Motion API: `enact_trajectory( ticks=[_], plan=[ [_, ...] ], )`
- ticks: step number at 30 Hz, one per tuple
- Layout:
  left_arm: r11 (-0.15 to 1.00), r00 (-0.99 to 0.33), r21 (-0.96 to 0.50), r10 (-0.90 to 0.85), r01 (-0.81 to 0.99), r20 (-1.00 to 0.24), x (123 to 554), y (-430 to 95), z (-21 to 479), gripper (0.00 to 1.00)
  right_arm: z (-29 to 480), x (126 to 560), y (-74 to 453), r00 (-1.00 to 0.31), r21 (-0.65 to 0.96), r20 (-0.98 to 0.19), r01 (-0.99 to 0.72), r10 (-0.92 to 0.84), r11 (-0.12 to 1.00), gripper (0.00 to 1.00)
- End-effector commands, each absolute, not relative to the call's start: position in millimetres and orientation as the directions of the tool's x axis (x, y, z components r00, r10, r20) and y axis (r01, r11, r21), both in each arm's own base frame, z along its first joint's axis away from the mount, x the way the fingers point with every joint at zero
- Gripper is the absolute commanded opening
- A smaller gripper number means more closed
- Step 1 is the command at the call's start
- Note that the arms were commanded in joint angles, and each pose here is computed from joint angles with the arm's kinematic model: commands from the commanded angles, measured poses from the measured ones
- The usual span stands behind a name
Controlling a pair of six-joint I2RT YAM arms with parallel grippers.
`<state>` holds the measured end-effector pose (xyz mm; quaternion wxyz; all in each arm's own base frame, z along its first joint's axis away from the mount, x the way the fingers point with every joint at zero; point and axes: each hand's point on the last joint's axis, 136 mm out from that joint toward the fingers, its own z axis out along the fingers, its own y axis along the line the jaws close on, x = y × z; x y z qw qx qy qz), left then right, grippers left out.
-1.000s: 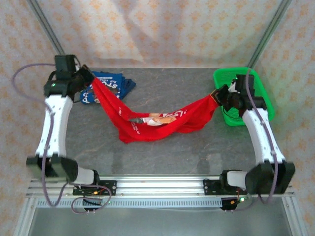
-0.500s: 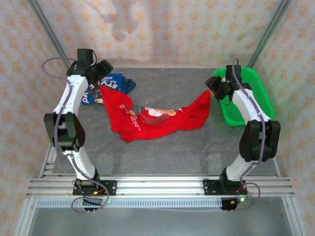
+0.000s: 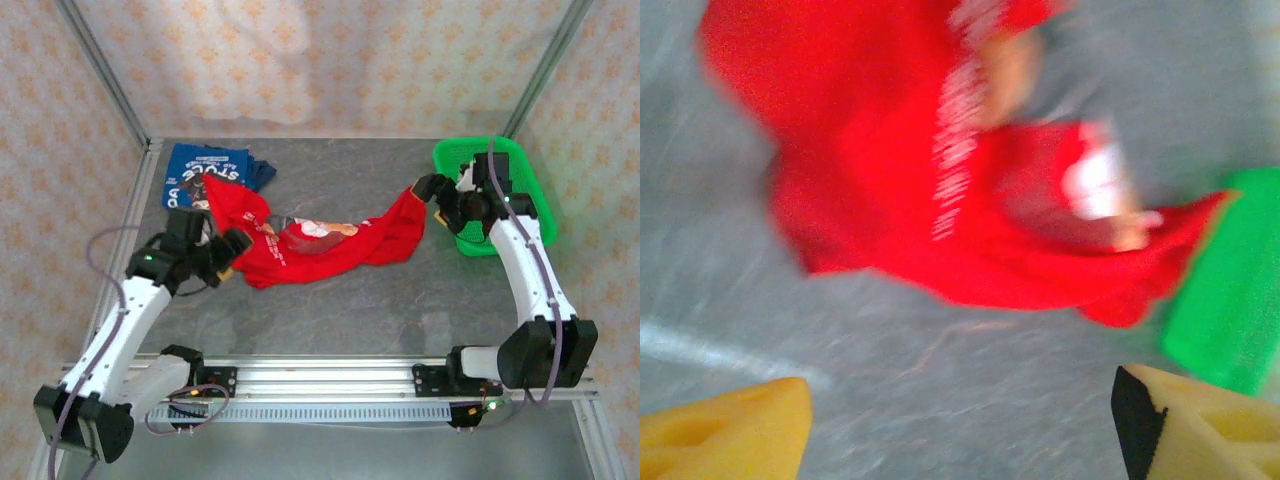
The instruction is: Fold and stack the t-shirts
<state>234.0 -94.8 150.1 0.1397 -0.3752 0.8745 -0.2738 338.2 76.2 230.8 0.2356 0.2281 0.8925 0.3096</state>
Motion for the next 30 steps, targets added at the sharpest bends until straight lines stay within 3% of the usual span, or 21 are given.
enact_trajectory(
  ticks=[1,9,18,22,25,29,30],
  plan=[
    [0.424,-0.570,-0.588,-0.818,-0.688,0.076,227.0,-103.0,125.4,0.70,207.4,316.8,86.8,-0.847,0.644,-0.208,0.258,0.490,0.720,0.86],
    [0.409,-0.536,-0.517,-0.836,-0.752,0.118,230.0,-119.8,71.5,0.56,178.9,315.0,87.9,-0.872,0.607,-0.165,0.279,0.462,0.744,0.86],
    [0.393,-0.488,-0.480,-0.869,-0.785,0.086,241.3,-113.5,43.9,0.49,171.0,318.6,83.3,-0.870,0.580,-0.178,0.285,0.460,0.763,0.86],
    [0.369,-0.467,-0.502,-0.881,-0.782,0.080,256.4,-116.3,35.7,0.45,154.4,319.1,69.9,-0.850,0.526,-0.154,0.362,0.504,0.770,0.86],
    [0.364,-0.459,-0.523,-0.887,-0.771,0.059,267.9,-116.7,33.0,0.31,145.9,325.1,70.4,-0.827,0.555,-0.141,0.390,0.545,0.735,0.86],
    [0.394,-0.471,-0.507,-0.882,-0.767,0.027,272.3,-113.7,32.0,0.00,124.0,331.7,67.0,-0.815,0.543,-0.126,0.421,0.566,0.727,0.83],
    [0.413,-0.482,-0.499,-0.876,-0.762,0.010,271.3,-111.8,35.5,0.00,121.9,337.5,67.0,-0.815,0.545,-0.131,0.417,0.565,0.727,0.82]
  ],
)
